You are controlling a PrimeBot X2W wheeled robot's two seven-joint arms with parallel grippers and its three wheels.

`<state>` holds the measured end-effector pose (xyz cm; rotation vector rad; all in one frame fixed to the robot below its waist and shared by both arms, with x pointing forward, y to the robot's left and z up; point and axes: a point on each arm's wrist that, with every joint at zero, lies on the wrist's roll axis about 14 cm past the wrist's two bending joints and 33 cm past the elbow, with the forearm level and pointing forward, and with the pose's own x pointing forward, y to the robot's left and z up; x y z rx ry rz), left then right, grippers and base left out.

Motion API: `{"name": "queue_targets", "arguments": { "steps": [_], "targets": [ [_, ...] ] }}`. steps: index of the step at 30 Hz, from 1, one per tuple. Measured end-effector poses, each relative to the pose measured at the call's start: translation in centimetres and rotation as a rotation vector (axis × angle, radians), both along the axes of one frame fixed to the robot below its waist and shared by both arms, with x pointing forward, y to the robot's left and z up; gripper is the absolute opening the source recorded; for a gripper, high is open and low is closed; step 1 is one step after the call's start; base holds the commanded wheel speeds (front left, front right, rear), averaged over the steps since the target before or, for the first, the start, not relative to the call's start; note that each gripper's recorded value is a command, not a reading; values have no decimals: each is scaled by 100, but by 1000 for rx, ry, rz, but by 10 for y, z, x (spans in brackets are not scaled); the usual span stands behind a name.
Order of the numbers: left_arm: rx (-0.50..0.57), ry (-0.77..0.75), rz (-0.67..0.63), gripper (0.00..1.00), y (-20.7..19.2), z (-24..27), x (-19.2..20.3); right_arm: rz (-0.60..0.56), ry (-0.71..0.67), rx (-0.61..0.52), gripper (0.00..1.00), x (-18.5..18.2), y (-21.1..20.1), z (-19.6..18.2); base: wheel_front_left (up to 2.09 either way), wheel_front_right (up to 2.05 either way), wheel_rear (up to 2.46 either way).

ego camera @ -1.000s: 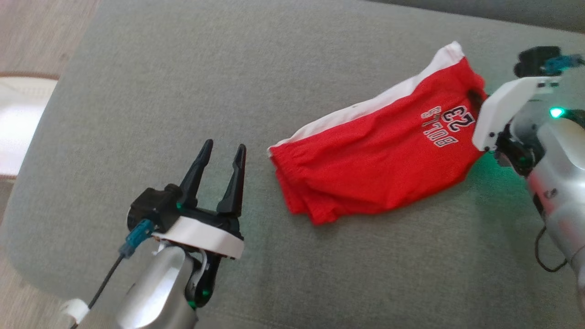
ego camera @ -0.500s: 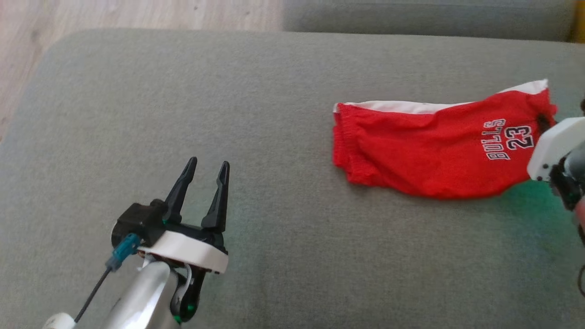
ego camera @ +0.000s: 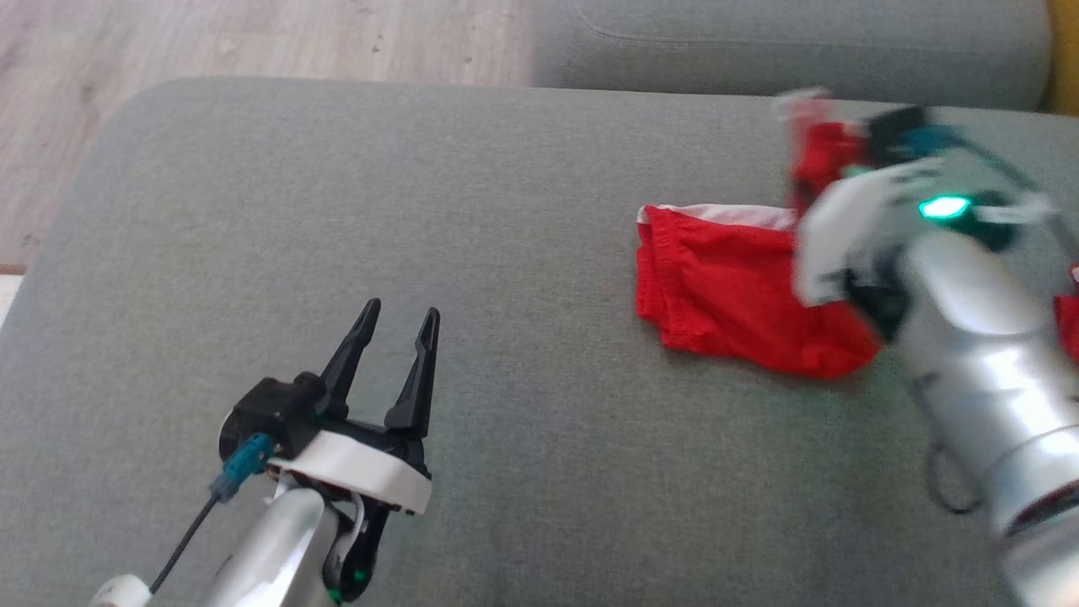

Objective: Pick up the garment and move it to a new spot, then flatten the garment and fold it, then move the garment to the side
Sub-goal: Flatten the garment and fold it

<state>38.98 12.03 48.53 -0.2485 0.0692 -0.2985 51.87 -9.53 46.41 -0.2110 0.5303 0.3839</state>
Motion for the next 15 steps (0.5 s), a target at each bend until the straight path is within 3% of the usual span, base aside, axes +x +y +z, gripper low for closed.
{"name": "queue_targets", "arguments": {
  "steps": [4, 6, 7, 11, 15],
  "targets": [
    [-6, 9, 22, 100, 7, -2, -6, 136, 59, 13, 0, -19, 63, -6, 0, 0, 0],
    [-5, 16, 31, 100, 10, -5, -8, 167, 118, 8, 45, -33, 77, -22, 0, 0, 0],
    [-5, 17, 36, 100, 11, -5, -9, 174, 149, 6, 100, -40, 80, -31, 0, 0, 0],
    [-3, 19, 51, 100, 16, -5, -11, 180, 218, 57, 100, -59, 92, -52, 0, 0, 0],
    [-2, 14, 52, 100, 16, -3, -11, 190, 155, 227, 100, -58, 116, -23, 0, 0, 0]
  ]
}}
